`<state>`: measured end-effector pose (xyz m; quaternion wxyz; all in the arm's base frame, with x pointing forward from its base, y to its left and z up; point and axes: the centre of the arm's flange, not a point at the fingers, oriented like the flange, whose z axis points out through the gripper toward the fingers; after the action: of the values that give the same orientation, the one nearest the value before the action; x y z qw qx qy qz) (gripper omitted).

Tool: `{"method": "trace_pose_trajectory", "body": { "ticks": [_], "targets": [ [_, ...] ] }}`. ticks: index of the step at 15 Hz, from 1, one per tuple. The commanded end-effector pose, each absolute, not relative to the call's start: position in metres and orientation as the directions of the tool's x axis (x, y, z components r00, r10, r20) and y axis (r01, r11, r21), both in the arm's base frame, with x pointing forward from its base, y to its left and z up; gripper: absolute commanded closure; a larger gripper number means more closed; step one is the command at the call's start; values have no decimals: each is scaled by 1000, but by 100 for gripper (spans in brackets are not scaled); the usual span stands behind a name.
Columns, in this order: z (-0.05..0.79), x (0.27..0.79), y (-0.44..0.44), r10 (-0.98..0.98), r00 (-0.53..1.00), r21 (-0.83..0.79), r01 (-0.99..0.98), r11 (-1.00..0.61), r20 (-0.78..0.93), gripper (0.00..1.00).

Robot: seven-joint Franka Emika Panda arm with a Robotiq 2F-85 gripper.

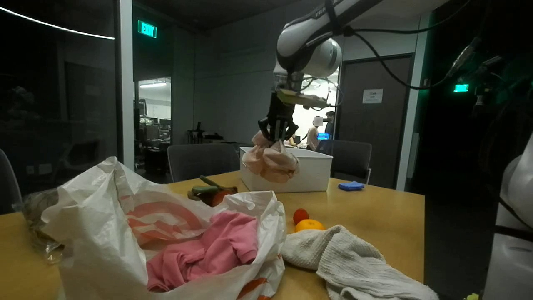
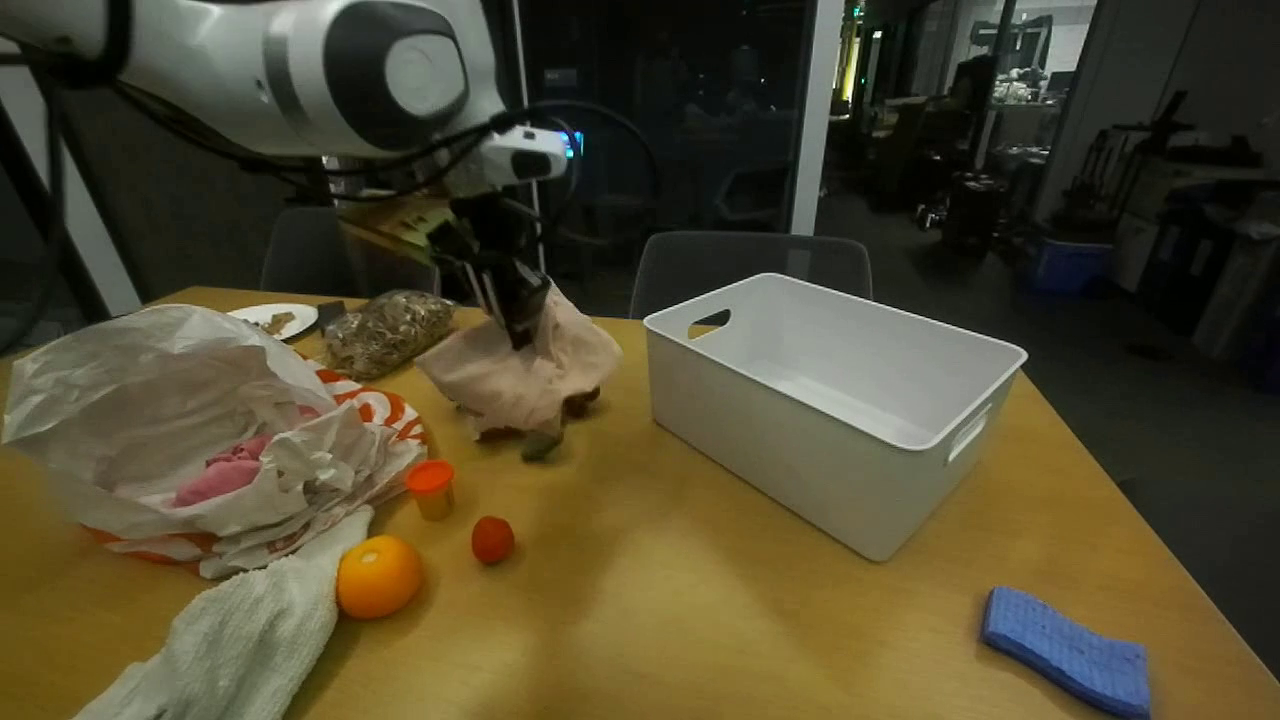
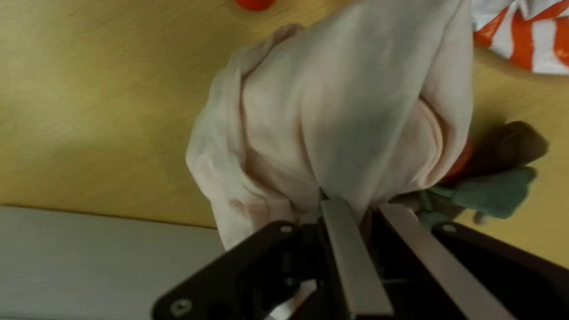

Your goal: Put the peach and pink t-shirts in the plastic bag.

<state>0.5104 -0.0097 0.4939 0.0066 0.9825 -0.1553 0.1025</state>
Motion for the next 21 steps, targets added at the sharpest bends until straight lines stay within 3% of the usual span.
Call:
{"method": "trace_pose_trajectory", "body": {
  "ticks": [1, 11, 21],
  "targets": [
    [542, 464, 43, -117, 966, -42, -110, -993, 230, 97],
    [535, 370, 189, 398, 916, -72, 395, -916, -39, 97],
    [456, 372, 287, 703, 677, 37, 725, -687, -217, 97]
  ]
}}
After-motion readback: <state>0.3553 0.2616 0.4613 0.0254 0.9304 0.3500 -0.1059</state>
